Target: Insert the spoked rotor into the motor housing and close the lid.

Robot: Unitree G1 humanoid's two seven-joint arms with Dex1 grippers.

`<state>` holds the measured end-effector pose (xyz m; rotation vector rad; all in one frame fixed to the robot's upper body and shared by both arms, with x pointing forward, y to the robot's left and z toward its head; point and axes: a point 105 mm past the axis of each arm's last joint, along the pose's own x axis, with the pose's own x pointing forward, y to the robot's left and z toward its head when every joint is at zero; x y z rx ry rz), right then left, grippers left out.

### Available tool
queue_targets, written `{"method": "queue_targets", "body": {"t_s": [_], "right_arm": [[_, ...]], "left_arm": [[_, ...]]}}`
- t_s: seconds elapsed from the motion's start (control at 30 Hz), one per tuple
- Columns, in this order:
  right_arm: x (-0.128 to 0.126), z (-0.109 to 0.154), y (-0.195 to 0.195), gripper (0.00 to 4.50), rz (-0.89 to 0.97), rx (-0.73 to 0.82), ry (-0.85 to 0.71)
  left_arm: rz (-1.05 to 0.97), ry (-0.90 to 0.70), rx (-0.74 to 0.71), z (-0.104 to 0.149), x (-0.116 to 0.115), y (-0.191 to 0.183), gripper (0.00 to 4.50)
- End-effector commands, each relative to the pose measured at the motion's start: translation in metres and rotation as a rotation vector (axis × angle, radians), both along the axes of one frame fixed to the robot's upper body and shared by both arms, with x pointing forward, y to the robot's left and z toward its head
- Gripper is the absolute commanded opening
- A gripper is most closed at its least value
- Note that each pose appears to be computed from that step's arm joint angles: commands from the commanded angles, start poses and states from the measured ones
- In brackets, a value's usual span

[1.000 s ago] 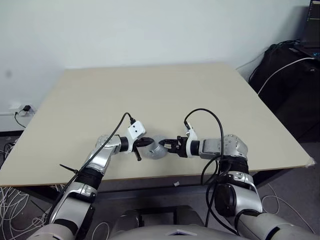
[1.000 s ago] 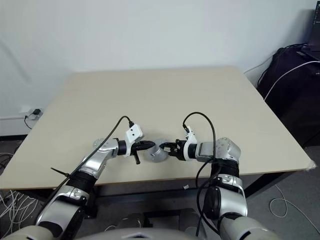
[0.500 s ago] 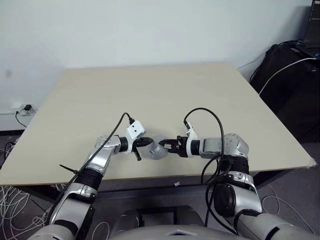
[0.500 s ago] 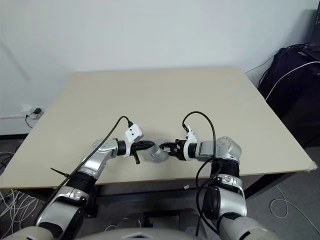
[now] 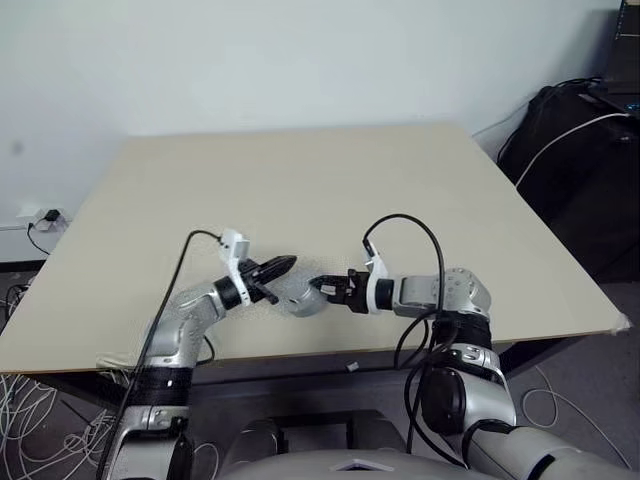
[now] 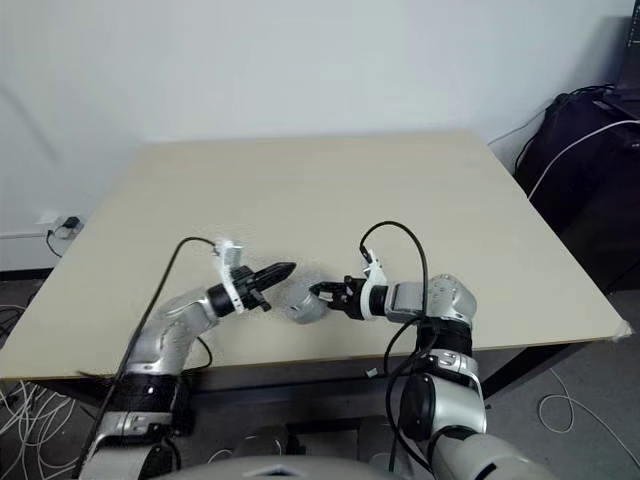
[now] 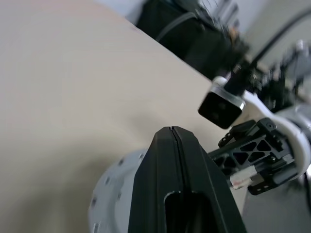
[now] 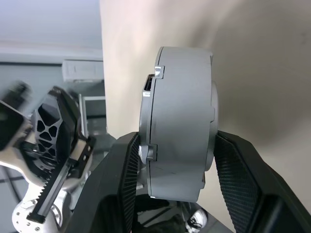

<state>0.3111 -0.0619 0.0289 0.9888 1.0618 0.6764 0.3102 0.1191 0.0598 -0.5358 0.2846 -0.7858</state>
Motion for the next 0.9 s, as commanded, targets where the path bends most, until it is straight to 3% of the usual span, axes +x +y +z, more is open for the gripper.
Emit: {"method": "queue_targets", "body": {"t_s": [0.03, 0.13, 0.33, 0.43, 0.83, 0.9], "right_arm": [[0.017, 0.03, 0.002, 2.06, -0.042, 0.082, -0.112], [0.025, 0.042, 0.003, 2.06, -0.063, 0.113, -0.147], [0.034, 0.066, 0.011, 2.06, -0.061, 0.153, -0.209], [0.034, 0.072, 0.015, 2.06, -0.051, 0.161, -0.222], [0.033, 0.092, 0.027, 2.06, -0.02, 0.198, -0.264], [0.033, 0.094, 0.029, 2.06, -0.012, 0.201, -0.269]], "left_arm": [[0.105, 0.044, -0.163, 0.019, -0.004, 0.016, 0.0], [0.191, 0.23, -0.273, -0.006, -0.019, 0.025, 0.0], [0.289, 0.388, -0.459, -0.021, -0.035, 0.031, 0.0], [0.293, 0.421, -0.566, -0.019, -0.039, 0.033, 0.58], [0.202, 0.431, -0.732, 0.008, -0.041, 0.016, 4.49], [0.194, 0.449, -0.738, 0.007, -0.042, 0.013, 4.5]]}}
